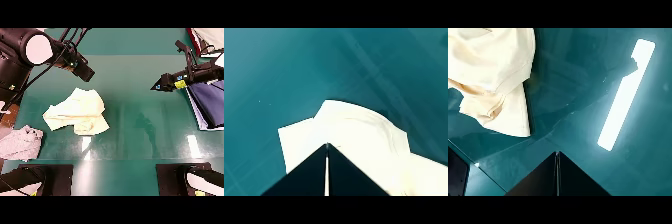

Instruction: Fold the shirts.

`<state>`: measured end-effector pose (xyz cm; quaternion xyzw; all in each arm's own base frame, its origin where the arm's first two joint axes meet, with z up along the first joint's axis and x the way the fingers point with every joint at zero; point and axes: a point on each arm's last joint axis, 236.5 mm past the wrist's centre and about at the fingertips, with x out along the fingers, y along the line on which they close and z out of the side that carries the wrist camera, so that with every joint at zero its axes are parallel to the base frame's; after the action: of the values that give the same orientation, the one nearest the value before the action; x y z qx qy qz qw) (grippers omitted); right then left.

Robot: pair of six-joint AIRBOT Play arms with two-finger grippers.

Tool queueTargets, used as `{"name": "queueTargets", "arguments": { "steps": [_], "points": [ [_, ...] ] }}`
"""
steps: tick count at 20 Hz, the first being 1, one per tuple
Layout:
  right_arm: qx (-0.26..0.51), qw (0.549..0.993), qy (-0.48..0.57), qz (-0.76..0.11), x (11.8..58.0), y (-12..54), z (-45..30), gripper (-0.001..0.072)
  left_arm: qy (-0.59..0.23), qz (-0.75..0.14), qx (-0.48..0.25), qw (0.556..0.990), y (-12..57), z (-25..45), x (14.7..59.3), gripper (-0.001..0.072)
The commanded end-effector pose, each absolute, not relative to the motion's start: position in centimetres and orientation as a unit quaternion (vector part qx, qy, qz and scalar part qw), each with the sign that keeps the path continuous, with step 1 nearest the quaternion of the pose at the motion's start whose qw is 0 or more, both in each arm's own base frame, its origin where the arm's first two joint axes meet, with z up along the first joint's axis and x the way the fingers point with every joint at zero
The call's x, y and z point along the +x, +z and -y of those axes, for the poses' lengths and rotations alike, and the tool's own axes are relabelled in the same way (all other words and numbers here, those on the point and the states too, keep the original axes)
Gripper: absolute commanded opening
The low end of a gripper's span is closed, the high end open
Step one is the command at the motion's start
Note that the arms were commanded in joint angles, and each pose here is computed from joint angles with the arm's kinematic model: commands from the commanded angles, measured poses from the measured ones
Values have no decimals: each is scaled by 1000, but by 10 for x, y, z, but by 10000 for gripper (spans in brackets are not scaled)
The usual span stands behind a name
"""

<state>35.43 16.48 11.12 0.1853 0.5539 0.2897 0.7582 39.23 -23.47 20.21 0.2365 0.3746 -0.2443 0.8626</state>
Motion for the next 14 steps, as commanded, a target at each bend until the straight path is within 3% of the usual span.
{"name": "queueTargets", "arguments": {
  "steps": [1,11,14],
  "points": [
    [185,758,290,-554,354,111,-165,16,-244,-374,236,863,203,234,392,22],
    [185,758,290,-554,355,111,-165,17,-244,-374,237,863,202,234,392,23],
    [188,766,286,-544,361,113,-164,16,-249,-335,228,880,216,244,404,22]
  ]
}}
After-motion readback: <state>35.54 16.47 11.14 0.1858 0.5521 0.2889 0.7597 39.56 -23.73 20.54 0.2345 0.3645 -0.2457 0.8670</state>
